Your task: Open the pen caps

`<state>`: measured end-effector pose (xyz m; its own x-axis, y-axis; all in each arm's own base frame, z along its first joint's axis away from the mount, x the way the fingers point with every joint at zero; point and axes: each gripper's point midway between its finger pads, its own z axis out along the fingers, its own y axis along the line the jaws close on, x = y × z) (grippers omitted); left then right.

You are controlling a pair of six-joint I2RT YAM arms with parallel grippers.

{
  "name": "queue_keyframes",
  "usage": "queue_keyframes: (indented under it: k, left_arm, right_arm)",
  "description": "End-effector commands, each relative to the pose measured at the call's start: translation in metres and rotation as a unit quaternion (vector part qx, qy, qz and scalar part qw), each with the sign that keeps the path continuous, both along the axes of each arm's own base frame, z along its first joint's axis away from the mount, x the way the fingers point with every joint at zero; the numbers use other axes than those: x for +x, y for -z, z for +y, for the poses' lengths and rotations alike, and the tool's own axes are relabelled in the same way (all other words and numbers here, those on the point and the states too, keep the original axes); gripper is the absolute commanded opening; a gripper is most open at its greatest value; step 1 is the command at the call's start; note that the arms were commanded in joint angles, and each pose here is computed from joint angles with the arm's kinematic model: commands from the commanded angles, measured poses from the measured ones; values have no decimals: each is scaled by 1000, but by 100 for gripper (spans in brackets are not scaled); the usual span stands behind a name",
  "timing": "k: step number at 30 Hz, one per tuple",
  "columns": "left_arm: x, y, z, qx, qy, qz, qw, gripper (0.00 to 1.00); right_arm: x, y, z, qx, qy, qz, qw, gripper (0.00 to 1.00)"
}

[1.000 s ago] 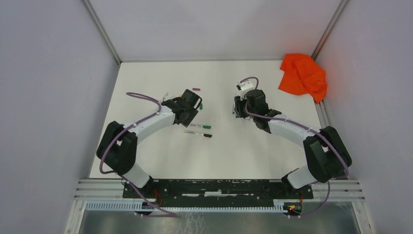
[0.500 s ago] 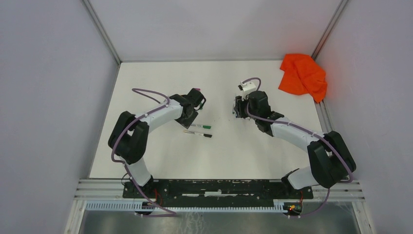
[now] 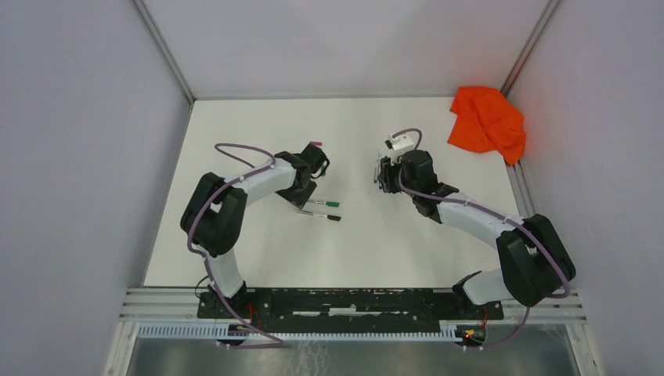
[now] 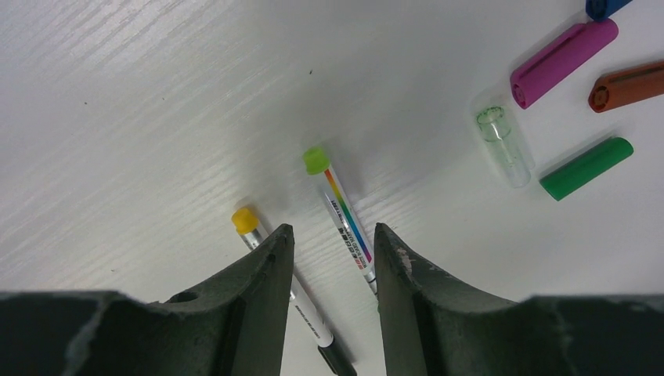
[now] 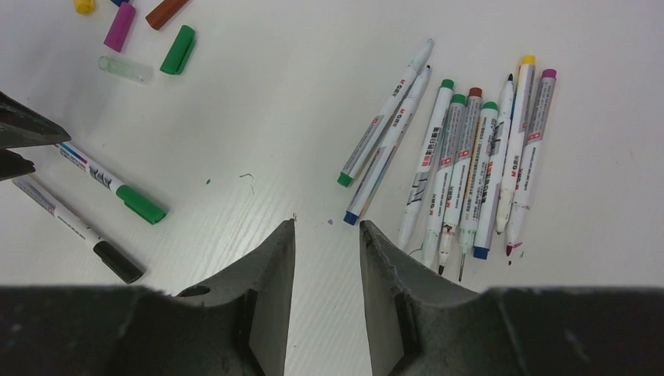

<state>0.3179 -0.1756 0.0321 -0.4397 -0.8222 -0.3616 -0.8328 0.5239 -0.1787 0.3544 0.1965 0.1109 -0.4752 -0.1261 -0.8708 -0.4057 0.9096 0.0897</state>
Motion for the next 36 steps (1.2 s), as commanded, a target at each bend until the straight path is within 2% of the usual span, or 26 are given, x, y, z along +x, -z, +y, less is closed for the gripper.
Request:
queue_keyframes:
  k: [1, 15, 20, 23, 26, 30, 36]
  left_arm:
    - [11, -1, -1, -13, -32, -11, 999, 48]
    - [9, 16, 10, -11, -38, 11, 999, 44]
    - [7, 20, 13, -9, -34, 20, 999, 21]
    - [0, 28, 14, -9, -33, 34, 999, 18]
    - [-5, 35, 13, -17, -28, 39, 999, 3]
    - [-2, 38, 7, -39, -9, 17, 999, 2]
    - [34, 15, -16, -86, 47, -89, 991, 2]
  right_arm:
    - [2, -18, 3, 19, 2, -28, 999, 41]
    - [-7, -10, -1, 27, 6, -21, 999, 41]
    - [-12, -15, -4, 34, 9, -27, 999, 41]
    - [-16, -18, -6, 36, 10, -30, 999, 41]
    - [-20, -19, -7, 40, 8, -32, 999, 41]
    - [-22, -19, -6, 36, 0, -32, 999, 41]
    - [-28, -35, 13, 48, -61, -58, 995, 41]
